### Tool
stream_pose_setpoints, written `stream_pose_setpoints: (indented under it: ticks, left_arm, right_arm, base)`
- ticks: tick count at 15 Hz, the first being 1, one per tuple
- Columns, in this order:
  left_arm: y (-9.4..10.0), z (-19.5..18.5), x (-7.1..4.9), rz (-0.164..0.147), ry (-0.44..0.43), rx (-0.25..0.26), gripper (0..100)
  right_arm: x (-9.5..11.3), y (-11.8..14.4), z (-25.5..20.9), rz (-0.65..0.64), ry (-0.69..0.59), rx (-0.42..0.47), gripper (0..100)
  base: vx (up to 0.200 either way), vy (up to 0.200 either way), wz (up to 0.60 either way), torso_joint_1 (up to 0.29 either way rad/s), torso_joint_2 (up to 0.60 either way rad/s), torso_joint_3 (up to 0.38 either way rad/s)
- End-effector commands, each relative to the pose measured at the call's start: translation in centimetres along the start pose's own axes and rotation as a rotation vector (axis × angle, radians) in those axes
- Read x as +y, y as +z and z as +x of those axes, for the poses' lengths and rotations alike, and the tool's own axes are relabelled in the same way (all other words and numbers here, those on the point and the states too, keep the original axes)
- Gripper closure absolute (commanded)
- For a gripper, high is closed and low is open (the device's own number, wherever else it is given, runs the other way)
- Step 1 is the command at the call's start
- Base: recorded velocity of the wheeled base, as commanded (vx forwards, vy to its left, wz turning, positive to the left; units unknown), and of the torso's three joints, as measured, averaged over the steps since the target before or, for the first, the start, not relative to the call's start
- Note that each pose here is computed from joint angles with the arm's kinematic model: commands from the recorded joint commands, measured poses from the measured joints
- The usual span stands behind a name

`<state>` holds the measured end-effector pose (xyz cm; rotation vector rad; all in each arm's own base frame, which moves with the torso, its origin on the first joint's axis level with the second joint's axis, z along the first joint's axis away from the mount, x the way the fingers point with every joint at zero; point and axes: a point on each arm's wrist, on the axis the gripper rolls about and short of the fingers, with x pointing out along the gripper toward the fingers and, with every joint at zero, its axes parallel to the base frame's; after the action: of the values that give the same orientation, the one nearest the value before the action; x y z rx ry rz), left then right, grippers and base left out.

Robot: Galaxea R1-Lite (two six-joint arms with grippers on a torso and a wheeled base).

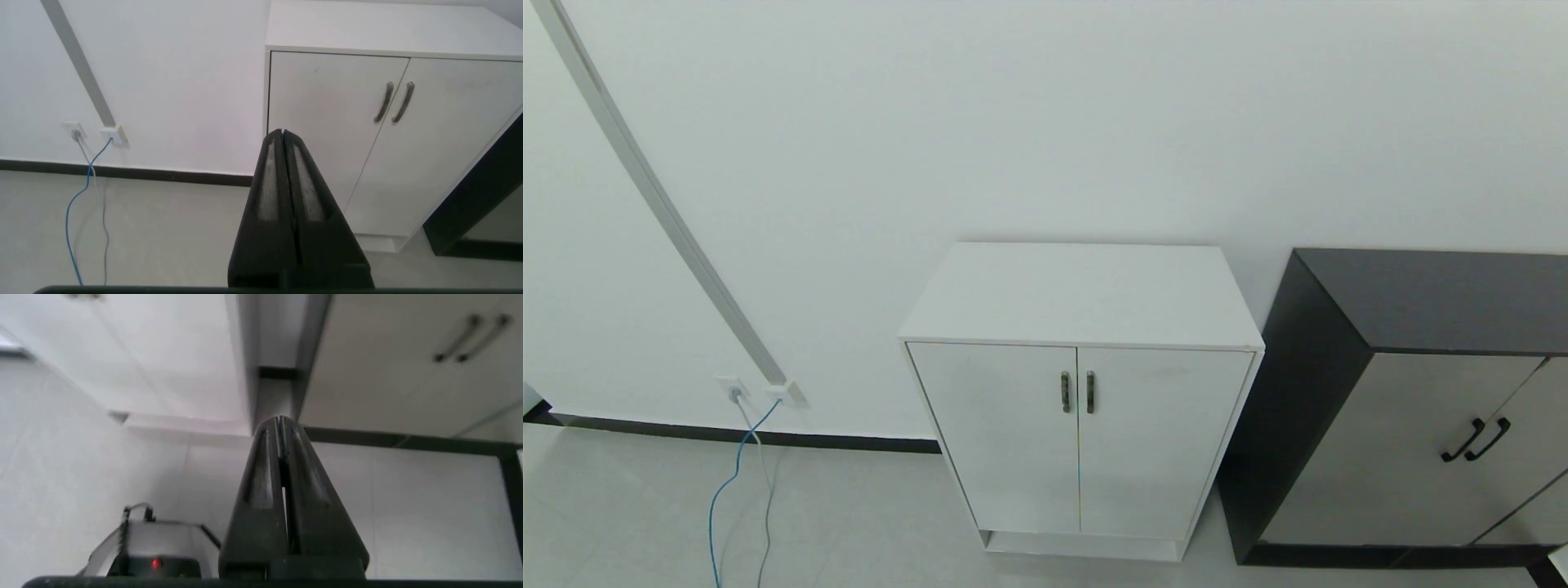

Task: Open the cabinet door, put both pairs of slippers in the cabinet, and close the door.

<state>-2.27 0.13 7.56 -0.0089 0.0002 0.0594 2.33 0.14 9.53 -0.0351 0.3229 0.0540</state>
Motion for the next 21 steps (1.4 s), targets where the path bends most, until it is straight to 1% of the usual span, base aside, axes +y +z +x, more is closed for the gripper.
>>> stream_pose_setpoints:
  ticks: [1,4,7,9,13,15,16,17,20,21]
  left_arm:
    - [0.0,0.0,0.0,0.000,0.000,0.000,100]
    - [0.0,0.0,0.0,0.000,0.000,0.000,100]
    - [0.0,0.0,0.0,0.000,0.000,0.000,100]
    - [0.0,0.0,0.0,0.000,0.000,0.000,100]
    - [0.0,0.0,0.0,0.000,0.000,0.000,100]
    - [0.0,0.0,0.0,0.000,0.000,0.000,100]
    - [0.0,0.0,0.0,0.000,0.000,0.000,100]
    - [0.0,0.0,0.0,0.000,0.000,0.000,100]
    - [0.0,0.0,0.0,0.000,0.000,0.000,100]
    - [0.0,0.0,0.0,0.000,0.002,0.000,100]
  right_arm:
    - [-0.1,-0.6,-1.5,0.004,0.015,-0.100,100]
    - [-0.3,-1.7,-2.4,-0.018,0.050,-0.127,100]
    - [-0.4,-1.8,-3.0,-0.017,0.069,-0.180,100]
    - [-0.3,-2.1,-3.2,-0.038,0.141,-0.216,100]
    - [-0.3,-2.0,-3.1,-0.045,0.162,-0.199,100]
    - [-0.3,-2.2,-3.2,-0.123,0.147,-0.222,100]
    - [-0.3,-2.2,-3.3,-0.132,0.141,-0.230,100]
    - [-0.3,-2.2,-3.2,-0.129,0.122,-0.217,100]
    - [-0.2,-2.1,-2.9,-0.127,0.122,-0.175,100]
    - [-0.1,-2.0,-2.7,-0.121,0.091,-0.144,100]
  base:
    - [0.000,0.000,0.00,0.000,0.00,0.000]
    - [0.000,0.000,0.00,0.000,0.00,0.000]
    - [0.000,0.000,0.00,0.000,0.00,0.000]
    - [0.000,0.000,0.00,0.000,0.00,0.000]
    - [0.000,0.000,0.00,0.000,0.00,0.000]
    - [0.000,0.000,0.00,0.000,0.00,0.000]
    - [0.000,0.000,0.00,0.000,0.00,0.000]
    - [0.000,0.000,0.00,0.000,0.00,0.000]
    - [0.000,0.000,0.00,0.000,0.00,0.000]
    - [0.000,0.000,0.00,0.000,0.00,0.000]
